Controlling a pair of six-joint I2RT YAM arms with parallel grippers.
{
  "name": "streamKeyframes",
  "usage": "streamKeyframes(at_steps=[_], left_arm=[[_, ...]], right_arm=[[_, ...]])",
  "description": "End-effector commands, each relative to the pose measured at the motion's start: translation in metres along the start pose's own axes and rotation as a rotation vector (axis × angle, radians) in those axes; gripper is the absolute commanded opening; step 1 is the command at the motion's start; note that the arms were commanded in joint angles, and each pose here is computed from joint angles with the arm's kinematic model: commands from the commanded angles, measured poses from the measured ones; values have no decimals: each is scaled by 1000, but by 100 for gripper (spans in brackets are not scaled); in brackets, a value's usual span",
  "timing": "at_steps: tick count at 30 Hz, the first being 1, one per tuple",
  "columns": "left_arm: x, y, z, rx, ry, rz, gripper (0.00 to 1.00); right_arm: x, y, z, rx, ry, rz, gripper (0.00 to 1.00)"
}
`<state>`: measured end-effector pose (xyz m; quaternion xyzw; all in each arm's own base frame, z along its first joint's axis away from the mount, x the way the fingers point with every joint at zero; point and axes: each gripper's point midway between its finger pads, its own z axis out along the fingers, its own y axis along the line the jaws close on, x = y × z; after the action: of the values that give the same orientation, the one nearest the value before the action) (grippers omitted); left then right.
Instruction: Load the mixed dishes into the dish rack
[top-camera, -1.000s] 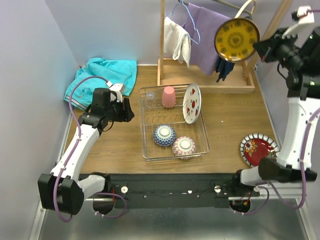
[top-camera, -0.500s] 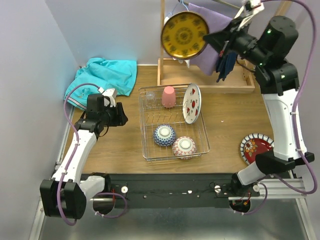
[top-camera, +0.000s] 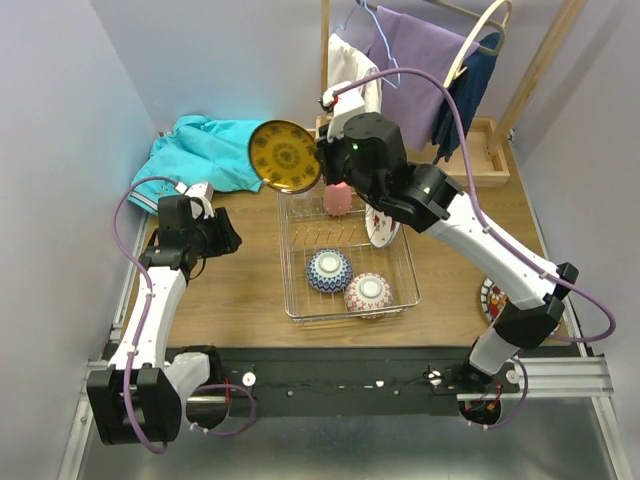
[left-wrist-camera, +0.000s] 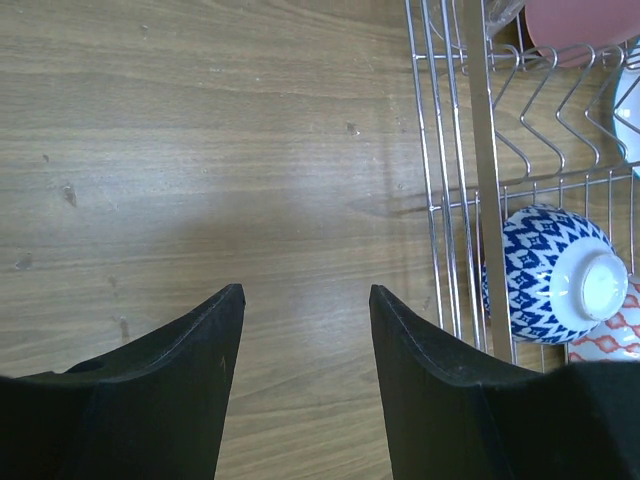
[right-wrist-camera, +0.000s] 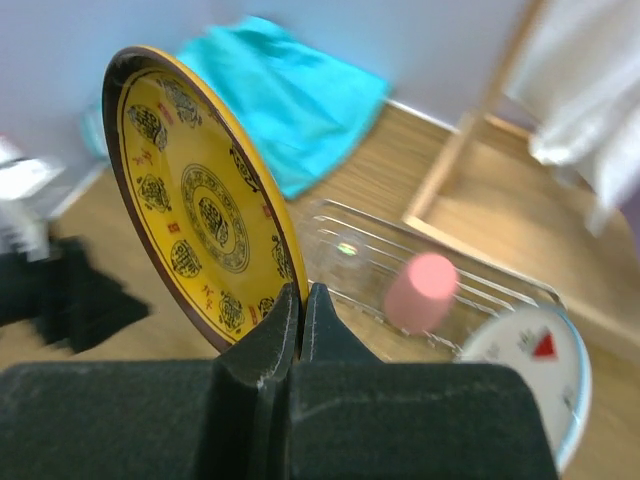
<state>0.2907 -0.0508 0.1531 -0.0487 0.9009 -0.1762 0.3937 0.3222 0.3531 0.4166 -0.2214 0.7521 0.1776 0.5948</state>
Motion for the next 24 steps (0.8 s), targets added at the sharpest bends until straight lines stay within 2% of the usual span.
streamKeyframes(at_steps=[1, 6, 10, 11, 17, 24], left_arm=[[-18, -2, -7, 17, -73, 2, 61], [-23, -7, -12, 34, -92, -17, 62], [-22, -10, -13, 49, -105, -28, 62], [-23, -10, -14, 53, -111, -29, 62], [-9, -11, -16, 63, -104, -48, 63], [1, -15, -22, 86, -117, -58, 63]], right_arm=[[17, -61, -17, 365, 4, 121, 1], [95, -71, -24, 436, 187, 105, 1], [128, -79, -29, 544, 246, 195, 0], [131, -84, -31, 600, 230, 250, 0], [152, -82, -24, 646, 280, 274, 1], [185, -85, -14, 667, 371, 188, 1]])
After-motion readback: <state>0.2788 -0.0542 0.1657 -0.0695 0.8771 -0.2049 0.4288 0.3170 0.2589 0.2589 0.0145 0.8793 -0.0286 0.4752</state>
